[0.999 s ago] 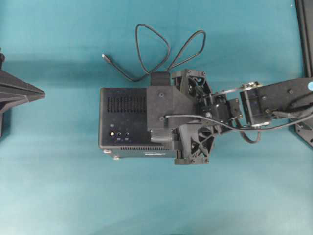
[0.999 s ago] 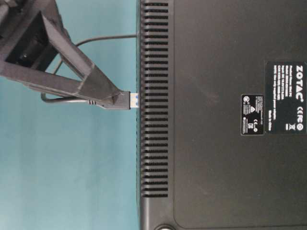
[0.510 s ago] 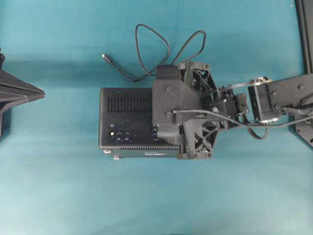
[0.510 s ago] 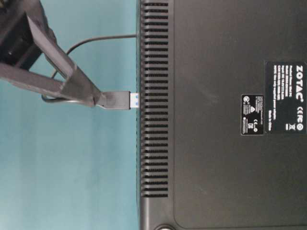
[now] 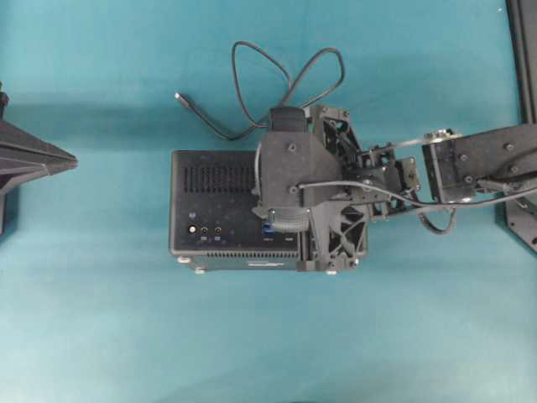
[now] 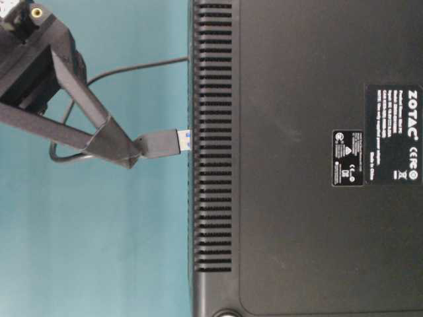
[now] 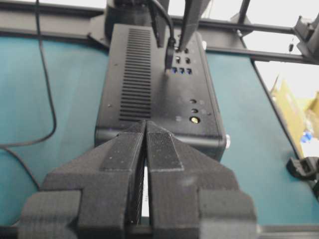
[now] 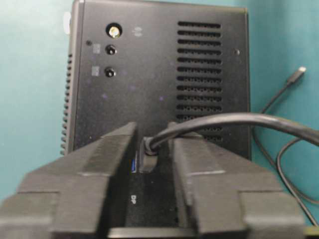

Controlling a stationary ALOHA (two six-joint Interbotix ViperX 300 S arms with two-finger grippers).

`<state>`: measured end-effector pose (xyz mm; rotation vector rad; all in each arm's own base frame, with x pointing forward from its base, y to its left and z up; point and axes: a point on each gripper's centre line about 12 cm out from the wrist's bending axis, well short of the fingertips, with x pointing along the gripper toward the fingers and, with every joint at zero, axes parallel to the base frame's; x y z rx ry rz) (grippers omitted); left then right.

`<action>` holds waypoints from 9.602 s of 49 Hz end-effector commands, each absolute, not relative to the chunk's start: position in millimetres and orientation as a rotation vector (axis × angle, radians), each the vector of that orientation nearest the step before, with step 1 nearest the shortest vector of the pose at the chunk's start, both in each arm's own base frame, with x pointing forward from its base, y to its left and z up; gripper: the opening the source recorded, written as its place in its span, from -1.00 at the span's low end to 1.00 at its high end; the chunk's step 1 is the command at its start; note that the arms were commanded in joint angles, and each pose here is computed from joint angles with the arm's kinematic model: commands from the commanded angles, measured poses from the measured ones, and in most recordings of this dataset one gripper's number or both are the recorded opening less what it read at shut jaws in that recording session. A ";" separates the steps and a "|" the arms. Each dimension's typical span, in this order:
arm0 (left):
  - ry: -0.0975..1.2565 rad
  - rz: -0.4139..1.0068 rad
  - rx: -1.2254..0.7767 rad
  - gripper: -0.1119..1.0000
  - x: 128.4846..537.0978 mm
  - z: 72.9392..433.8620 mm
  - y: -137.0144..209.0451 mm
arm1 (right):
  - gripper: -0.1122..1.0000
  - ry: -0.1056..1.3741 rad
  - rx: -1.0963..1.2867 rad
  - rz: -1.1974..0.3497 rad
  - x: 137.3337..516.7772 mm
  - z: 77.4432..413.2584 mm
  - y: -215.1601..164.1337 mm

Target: Insert the USB into the PC box with both arms.

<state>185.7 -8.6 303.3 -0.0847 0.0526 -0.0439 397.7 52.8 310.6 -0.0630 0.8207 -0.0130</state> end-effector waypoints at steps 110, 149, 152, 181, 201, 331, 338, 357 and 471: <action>0.022 -0.047 -0.087 -0.80 182.5 309.5 -8.7 | -0.58 0.893 0.054 0.006 387.9 295.4 70.7; 0.024 -0.047 -0.087 -0.80 182.5 309.3 -8.7 | -0.58 0.906 0.053 0.008 387.0 292.1 74.5; 0.022 -0.047 -0.085 -0.80 182.5 310.0 -8.7 | -0.58 0.905 0.054 0.007 386.9 292.7 73.8; 0.025 -0.047 -0.085 -0.80 182.5 308.7 -8.7 | -0.59 0.904 0.036 0.000 389.6 291.1 72.3; 0.025 -0.047 -0.085 -0.80 182.5 309.1 -8.7 | -0.57 0.897 0.048 -0.012 389.0 295.9 66.9; 0.076 -0.052 -0.091 -0.80 177.0 305.8 -9.9 | 0.40 0.549 0.096 0.036 285.7 336.0 39.4; 0.084 -0.052 -0.091 -0.80 176.9 302.6 -9.9 | 0.40 0.552 0.095 0.035 285.5 335.7 39.3; 0.086 -0.051 -0.113 -0.80 176.6 301.6 -9.9 | 0.40 0.564 0.092 0.033 284.6 331.3 39.1; 0.095 -0.050 -0.112 -0.80 177.0 296.2 -9.9 | 0.40 0.578 0.092 0.022 283.7 323.4 35.5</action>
